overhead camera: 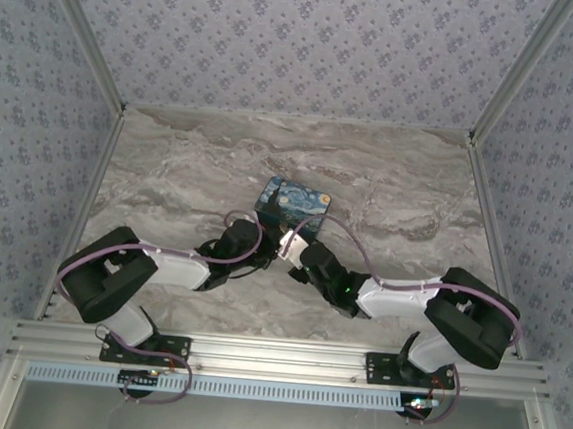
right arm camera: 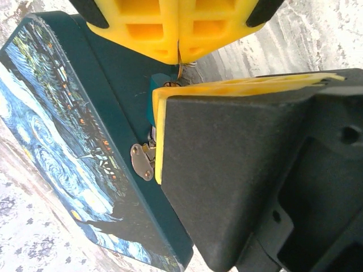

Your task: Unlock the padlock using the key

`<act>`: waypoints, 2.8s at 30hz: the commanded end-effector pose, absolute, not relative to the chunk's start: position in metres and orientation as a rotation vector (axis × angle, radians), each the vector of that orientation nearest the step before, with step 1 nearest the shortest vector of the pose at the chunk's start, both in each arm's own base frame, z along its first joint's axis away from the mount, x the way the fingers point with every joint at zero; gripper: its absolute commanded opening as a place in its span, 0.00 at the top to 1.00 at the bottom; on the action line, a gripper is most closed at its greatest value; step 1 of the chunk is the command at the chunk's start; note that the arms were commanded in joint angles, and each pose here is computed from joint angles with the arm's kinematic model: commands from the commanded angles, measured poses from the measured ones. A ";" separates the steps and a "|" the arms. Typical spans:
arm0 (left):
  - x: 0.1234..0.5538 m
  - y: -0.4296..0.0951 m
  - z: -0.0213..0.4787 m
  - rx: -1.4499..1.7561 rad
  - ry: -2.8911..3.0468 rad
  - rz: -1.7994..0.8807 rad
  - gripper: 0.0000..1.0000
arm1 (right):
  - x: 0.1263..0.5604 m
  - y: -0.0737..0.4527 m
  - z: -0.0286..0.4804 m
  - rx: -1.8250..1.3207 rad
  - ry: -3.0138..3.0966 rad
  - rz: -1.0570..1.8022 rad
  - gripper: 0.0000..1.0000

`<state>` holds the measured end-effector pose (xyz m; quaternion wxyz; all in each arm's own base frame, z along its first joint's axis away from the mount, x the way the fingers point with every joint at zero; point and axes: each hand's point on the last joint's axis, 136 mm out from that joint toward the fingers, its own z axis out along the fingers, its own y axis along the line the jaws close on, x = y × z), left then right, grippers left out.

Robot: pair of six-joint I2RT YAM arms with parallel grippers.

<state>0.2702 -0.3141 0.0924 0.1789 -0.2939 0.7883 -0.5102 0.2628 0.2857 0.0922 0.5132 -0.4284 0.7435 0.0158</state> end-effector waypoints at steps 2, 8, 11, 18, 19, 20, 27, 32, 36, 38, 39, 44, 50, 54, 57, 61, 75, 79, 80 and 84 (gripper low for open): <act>0.263 -0.327 0.116 -0.742 2.213 -1.531 0.92 | 0.270 0.282 0.104 -0.951 1.807 0.096 0.96; 0.263 -0.327 0.115 -0.740 2.215 -1.522 0.92 | 0.270 0.277 0.097 -0.947 1.837 0.090 0.95; 0.263 -0.326 0.113 -0.737 2.219 -1.511 0.92 | 0.269 0.275 0.095 -0.935 1.857 0.104 0.91; 0.262 -0.320 0.104 -0.718 2.246 -1.446 0.92 | 0.253 0.270 0.098 -0.926 1.905 0.209 0.68; 0.262 -0.319 0.101 -0.716 2.254 -1.428 0.92 | 0.250 0.267 0.101 -0.921 1.906 0.228 0.64; 0.261 -0.317 0.100 -0.706 2.261 -1.411 0.92 | 0.247 0.266 0.103 -0.918 1.912 0.258 0.61; 0.255 -0.306 0.086 -0.607 2.345 -1.224 0.93 | 0.247 0.240 0.120 -0.742 2.026 0.412 0.44; 0.249 -0.303 0.076 -0.534 2.393 -1.105 0.93 | 0.254 0.226 0.118 -0.563 2.161 0.553 0.42; 0.247 -0.305 0.072 -0.564 2.397 -1.122 0.92 | 0.244 0.235 0.125 -0.616 2.049 0.613 0.40; 0.247 -0.309 0.076 -0.578 2.391 -1.155 0.92 | 0.239 0.231 0.125 -0.655 1.961 0.502 0.38; 0.247 -0.310 0.078 -0.579 2.392 -1.163 0.93 | 0.239 0.227 0.124 -0.662 1.939 0.442 0.36; 0.245 -0.315 0.087 -0.629 2.415 -1.196 0.93 | 0.235 0.219 0.122 -0.701 1.896 0.287 0.34; 0.242 -0.318 0.092 -0.716 2.466 -1.232 0.95 | 0.227 0.228 0.117 -0.790 1.830 0.094 0.31; 0.238 -0.320 0.094 -0.761 2.540 -1.239 0.96 | 0.223 0.241 0.111 -0.866 1.789 0.005 0.31; 0.236 -0.320 0.097 -0.786 2.582 -1.226 0.98 | 0.222 0.254 0.107 -0.932 1.761 -0.048 0.31; 0.237 -0.319 0.098 -0.812 2.606 -1.221 0.99 | 0.224 0.268 0.105 -0.988 1.734 -0.072 0.31; 0.239 -0.318 0.098 -0.828 2.614 -1.241 0.99 | 0.230 0.287 0.102 -1.067 1.715 -0.062 0.43; 0.239 -0.318 0.098 -0.828 2.612 -1.245 1.00 | 0.233 0.288 0.104 -1.045 1.721 -0.047 0.48; 0.239 -0.318 0.098 -0.827 2.614 -1.245 1.00 | 0.235 0.288 0.106 -1.037 1.719 -0.046 0.50; 0.239 -0.319 0.097 -0.826 2.615 -1.249 1.00 | 0.239 0.288 0.107 -1.022 1.724 -0.036 0.54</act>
